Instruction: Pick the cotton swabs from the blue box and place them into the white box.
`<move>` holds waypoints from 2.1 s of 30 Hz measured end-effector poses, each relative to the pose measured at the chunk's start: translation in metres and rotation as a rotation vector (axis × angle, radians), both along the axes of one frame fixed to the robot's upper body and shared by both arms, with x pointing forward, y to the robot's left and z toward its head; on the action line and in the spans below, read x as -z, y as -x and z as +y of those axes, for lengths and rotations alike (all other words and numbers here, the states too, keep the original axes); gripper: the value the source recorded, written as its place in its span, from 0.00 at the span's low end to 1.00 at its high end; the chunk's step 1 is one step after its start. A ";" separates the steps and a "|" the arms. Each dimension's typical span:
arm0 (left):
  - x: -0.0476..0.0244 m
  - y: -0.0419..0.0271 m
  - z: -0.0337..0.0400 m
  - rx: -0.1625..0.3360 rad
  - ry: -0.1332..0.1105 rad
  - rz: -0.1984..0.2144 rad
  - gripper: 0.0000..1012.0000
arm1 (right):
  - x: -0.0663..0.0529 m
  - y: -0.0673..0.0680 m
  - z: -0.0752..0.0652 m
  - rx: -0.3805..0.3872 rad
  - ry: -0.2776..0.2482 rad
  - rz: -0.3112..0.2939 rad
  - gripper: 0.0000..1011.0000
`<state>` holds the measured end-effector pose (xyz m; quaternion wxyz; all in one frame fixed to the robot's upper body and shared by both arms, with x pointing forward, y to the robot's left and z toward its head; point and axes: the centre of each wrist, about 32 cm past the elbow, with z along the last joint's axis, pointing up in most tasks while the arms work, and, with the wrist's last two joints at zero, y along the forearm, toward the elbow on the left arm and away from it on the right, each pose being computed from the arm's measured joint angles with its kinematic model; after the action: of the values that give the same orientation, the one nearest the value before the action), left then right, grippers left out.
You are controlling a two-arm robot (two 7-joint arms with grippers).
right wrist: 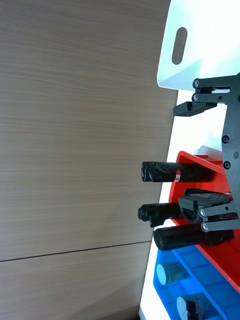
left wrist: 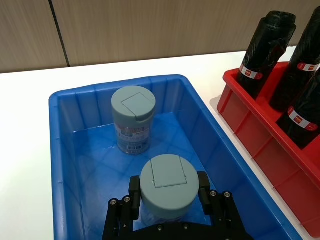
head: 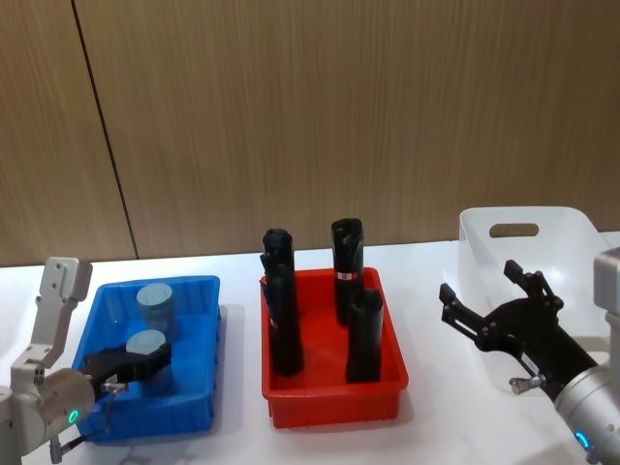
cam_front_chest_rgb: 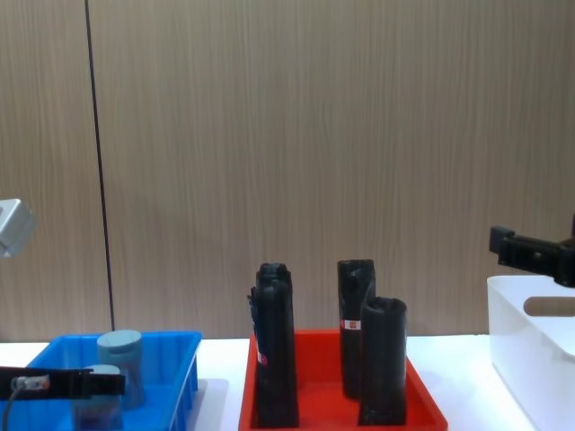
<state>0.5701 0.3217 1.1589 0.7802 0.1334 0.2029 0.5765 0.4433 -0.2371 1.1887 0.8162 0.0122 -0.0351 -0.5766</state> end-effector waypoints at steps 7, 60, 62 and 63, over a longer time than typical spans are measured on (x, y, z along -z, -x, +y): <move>0.0008 -0.0010 -0.0008 0.009 -0.003 -0.005 0.67 | 0.000 0.000 0.000 0.000 0.000 0.000 0.99; -0.0749 0.0447 0.0048 0.423 0.001 -0.508 0.67 | 0.000 0.000 0.000 0.000 0.000 0.000 0.99; -0.0759 0.0444 0.0051 0.444 0.012 -0.515 0.67 | 0.000 0.000 0.000 0.000 0.000 0.000 0.99; -0.0773 0.0437 0.0053 0.465 0.022 -0.523 0.67 | 0.000 0.000 0.000 0.000 0.000 0.000 0.99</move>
<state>0.5264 0.3271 1.2361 0.9176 0.0153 -0.0333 0.3958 0.4433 -0.2371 1.1887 0.8162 0.0122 -0.0351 -0.5766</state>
